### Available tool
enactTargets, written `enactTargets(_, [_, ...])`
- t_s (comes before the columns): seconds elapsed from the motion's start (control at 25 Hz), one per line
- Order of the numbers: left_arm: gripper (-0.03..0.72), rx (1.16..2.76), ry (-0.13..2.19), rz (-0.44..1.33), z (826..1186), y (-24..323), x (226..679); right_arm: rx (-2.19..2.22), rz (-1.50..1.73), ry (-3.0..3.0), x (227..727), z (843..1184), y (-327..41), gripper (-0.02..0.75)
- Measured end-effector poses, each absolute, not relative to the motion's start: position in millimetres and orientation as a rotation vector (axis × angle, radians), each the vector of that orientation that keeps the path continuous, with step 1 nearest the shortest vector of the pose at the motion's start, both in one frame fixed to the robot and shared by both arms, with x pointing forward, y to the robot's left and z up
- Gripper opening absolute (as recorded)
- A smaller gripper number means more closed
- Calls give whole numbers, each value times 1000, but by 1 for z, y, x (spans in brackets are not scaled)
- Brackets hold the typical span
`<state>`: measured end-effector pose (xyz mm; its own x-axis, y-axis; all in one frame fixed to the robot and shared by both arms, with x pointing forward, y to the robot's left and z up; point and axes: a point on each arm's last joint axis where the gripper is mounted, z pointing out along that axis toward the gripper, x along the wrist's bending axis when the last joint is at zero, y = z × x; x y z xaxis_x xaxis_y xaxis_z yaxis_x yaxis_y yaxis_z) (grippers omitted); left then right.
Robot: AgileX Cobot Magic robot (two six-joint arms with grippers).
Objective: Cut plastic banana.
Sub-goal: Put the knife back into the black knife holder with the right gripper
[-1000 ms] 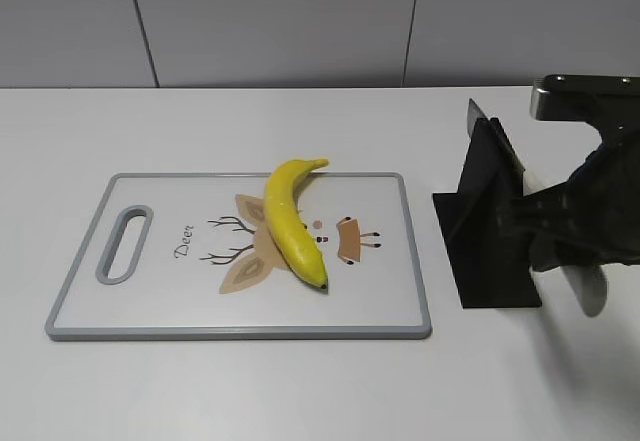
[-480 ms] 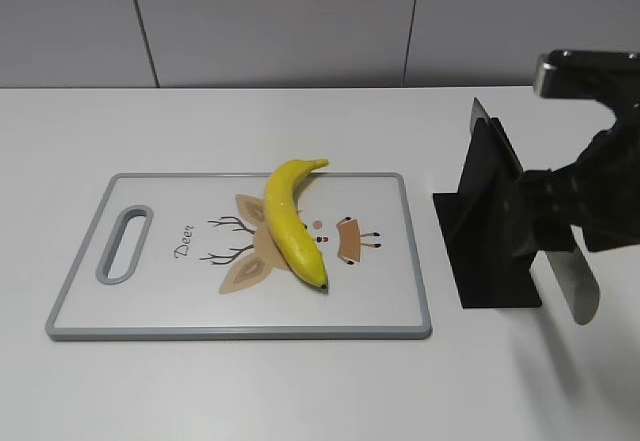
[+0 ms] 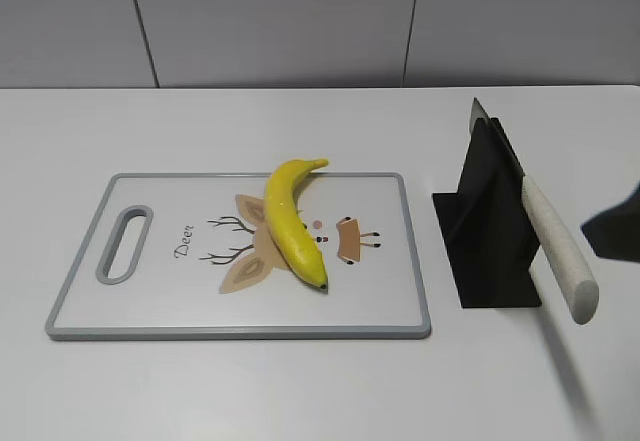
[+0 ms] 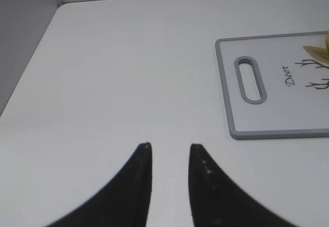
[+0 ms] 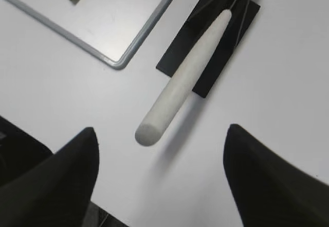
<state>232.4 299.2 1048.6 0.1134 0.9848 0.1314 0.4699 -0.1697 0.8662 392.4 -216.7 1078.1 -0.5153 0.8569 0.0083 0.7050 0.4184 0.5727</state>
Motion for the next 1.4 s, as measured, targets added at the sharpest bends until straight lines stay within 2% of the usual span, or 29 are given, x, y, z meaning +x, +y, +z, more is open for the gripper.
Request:
enactTargets(0.4, [239, 1729, 1425, 986, 1049, 299, 232, 1220, 791, 2403, 319, 1049, -252, 586])
enactTargets(0.8, [239, 1729, 1425, 986, 1049, 299, 232, 1145, 1050, 2183, 262, 1055, -280, 586])
enactTargets(1.08, [239, 1729, 1425, 986, 1049, 299, 232, 1112, 1212, 1992, 235, 1057, -296, 586])
enactTargets(1.4, [239, 1729, 1425, 986, 1049, 299, 232, 1159, 1219, 1933, 232, 1057, -301, 586])
